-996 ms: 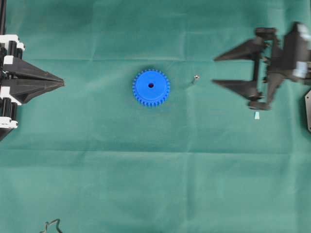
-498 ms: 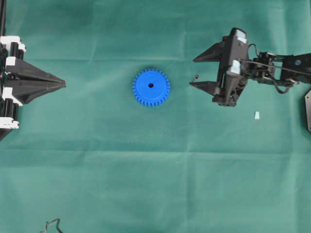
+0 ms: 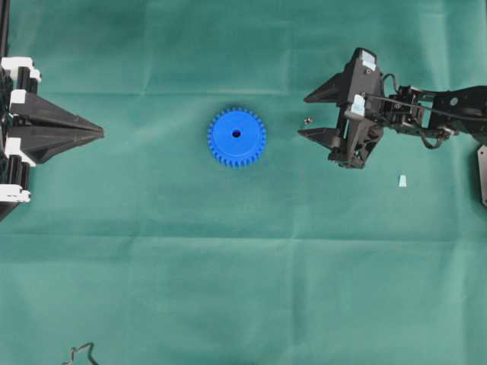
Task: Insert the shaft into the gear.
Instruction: 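Close the right gripper on the silver shaft and lift it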
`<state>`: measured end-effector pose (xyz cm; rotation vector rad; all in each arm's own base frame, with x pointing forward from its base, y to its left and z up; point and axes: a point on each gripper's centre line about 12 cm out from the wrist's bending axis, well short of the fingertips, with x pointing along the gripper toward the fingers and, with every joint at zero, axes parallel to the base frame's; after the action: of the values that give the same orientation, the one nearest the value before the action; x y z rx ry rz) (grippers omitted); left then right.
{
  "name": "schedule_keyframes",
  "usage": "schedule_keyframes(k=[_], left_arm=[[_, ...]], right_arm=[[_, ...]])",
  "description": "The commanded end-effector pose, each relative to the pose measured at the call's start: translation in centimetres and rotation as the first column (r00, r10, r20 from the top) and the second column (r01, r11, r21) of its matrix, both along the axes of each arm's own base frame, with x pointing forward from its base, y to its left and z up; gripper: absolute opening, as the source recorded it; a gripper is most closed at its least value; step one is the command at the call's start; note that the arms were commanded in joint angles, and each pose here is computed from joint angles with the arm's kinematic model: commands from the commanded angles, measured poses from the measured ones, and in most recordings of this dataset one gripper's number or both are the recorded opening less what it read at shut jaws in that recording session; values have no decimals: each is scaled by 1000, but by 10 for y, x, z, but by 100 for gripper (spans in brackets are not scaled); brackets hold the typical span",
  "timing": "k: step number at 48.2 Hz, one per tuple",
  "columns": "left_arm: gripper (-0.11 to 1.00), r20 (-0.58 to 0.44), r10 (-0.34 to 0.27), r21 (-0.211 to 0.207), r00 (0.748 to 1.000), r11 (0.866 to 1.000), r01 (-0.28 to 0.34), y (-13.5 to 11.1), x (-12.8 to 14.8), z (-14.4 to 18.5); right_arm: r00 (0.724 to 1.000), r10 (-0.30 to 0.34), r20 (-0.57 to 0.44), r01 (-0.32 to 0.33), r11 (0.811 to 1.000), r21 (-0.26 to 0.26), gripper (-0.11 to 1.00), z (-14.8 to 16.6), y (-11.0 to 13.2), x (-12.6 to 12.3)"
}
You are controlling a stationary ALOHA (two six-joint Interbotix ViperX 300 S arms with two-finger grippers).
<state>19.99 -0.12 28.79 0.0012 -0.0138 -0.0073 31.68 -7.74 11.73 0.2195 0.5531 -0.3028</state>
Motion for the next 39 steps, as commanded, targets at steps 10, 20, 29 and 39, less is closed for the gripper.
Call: schedule_keyframes(k=[10, 20, 29, 39], left_arm=[[0, 25, -4, 3, 1000, 1000, 4, -1, 2, 10], [0, 31, -4, 3, 1000, 1000, 4, -1, 2, 12], [0, 31, -5, 3, 1000, 1000, 5, -1, 2, 12], [0, 32, -4, 3, 999, 1000, 4, -1, 1, 12]], right_arm=[[1000, -6, 6, 6, 1000, 1, 53, 1, -1, 0], [1000, -1, 4, 1, 1000, -2, 16, 1, 0, 1], [1000, 0, 12, 0, 1000, -2, 16, 3, 0, 3], [1000, 11, 22, -11, 1000, -1, 16, 22, 1, 8]])
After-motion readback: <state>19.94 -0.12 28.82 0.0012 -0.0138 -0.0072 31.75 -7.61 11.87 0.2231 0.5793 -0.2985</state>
